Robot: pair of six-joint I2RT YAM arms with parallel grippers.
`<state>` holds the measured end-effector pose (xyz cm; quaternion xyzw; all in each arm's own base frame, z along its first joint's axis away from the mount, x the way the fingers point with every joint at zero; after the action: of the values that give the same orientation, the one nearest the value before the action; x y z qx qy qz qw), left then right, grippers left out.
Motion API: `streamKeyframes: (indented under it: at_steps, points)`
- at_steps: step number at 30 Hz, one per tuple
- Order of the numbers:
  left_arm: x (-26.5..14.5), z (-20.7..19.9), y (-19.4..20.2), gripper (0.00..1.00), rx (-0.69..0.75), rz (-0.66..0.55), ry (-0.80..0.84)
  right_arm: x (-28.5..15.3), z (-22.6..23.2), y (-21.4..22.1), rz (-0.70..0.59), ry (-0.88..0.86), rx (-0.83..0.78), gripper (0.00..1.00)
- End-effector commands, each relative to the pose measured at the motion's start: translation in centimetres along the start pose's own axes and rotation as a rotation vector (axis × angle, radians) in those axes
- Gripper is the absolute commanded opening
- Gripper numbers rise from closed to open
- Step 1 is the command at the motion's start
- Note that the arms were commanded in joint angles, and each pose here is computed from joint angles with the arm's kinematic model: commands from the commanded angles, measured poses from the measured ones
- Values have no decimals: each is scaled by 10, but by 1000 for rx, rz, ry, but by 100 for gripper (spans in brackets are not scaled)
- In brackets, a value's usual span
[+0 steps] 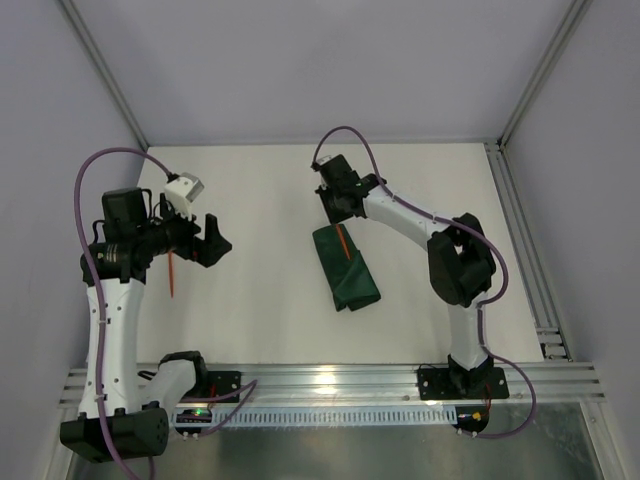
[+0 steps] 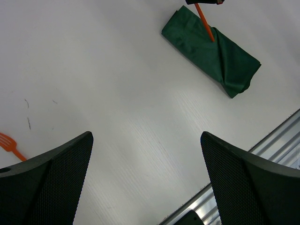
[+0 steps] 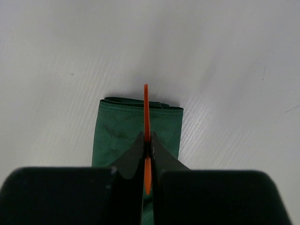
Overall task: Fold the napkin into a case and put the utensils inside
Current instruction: Insert the knife into the folded napkin.
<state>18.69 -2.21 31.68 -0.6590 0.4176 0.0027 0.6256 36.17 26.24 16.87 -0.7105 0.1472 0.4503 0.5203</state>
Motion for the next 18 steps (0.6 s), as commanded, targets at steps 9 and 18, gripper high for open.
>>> streamKeyframes:
  at_steps: [9,18]
  points:
    - [1,1,-1,98,24,-13,-1,11,5,10,93,-22,6,4]
    - [2,2,-1,98,25,-7,0,-3,3,24,194,-31,-17,4]
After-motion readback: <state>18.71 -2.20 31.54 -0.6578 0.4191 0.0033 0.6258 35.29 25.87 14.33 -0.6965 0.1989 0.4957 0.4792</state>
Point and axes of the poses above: each gripper's point midway between its finger pads, its own x axis out along the fingers, its own z axis along the line the jaws close on, y = z × x, the point moved 9 cm from there along -x, back along the fingers, and after that the axes turned 4 degrees about -x, right-handed, at the moved point
